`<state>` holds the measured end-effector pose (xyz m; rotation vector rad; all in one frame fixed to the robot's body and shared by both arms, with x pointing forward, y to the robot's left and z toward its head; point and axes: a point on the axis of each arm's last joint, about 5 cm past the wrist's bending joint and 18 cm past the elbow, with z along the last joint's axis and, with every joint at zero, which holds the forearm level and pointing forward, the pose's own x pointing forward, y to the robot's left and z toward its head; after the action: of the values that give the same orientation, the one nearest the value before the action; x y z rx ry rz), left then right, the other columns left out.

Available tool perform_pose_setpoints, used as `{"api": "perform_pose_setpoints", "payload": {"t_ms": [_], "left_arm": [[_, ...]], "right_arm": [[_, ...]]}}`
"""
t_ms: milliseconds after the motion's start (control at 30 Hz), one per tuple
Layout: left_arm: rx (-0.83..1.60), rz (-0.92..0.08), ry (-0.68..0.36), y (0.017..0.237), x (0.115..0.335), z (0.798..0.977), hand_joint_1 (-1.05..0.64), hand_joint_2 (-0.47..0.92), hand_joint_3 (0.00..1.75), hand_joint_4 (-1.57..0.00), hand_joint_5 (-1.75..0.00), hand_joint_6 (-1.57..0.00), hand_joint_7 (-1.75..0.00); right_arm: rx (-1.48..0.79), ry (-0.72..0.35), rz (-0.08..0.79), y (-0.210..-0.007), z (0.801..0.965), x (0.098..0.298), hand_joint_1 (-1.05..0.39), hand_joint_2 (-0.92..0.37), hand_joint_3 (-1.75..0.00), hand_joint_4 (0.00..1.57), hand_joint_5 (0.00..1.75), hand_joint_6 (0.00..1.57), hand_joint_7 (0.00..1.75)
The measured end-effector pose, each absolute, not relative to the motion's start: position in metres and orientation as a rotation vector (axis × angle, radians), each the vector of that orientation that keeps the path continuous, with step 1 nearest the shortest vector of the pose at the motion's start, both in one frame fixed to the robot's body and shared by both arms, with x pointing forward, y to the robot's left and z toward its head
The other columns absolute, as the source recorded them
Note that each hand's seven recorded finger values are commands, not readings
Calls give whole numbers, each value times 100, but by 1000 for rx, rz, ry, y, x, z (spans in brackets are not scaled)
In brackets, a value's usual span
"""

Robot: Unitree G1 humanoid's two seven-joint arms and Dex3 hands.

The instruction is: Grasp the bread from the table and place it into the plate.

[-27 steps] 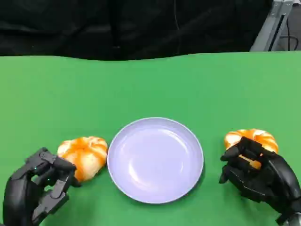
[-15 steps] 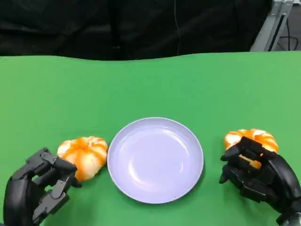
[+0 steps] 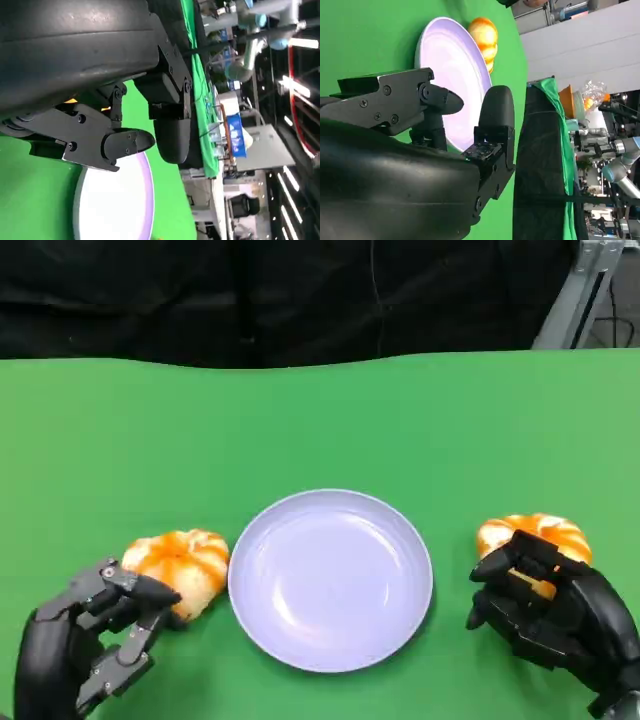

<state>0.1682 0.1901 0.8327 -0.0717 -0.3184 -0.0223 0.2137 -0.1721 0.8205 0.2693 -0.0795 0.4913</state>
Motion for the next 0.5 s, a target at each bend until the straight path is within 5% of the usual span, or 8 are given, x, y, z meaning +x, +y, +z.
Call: {"api": "perform_pose_setpoints", "payload": {"t_ms": [33,100,167,400,500], "left_arm": [[-71,-21,-319,190,168,832,-8,92,37,-81,-87,-91,-64],[-62,-19,-324,190,168,832,-15,92,22,-90,-29,-92,-18],[-41,-21,-327,190,168,831,-20,92,14,-86,-10,-83,-5],[-3,-37,-327,194,170,832,-48,92,9,-61,0,-55,0],[24,-53,-332,196,169,831,-61,92,12,-37,0,-32,0]], "right_arm": [[269,-79,491,-172,821,214,1,-91,-47,51,162,59,116],[269,-79,491,-172,821,214,2,-91,-47,51,162,59,116],[269,-80,492,-172,821,214,2,-92,-47,51,163,59,116],[270,-79,493,-172,821,214,2,-92,-47,51,164,60,115],[271,-77,494,-172,820,214,2,-91,-47,50,165,60,116]]}}
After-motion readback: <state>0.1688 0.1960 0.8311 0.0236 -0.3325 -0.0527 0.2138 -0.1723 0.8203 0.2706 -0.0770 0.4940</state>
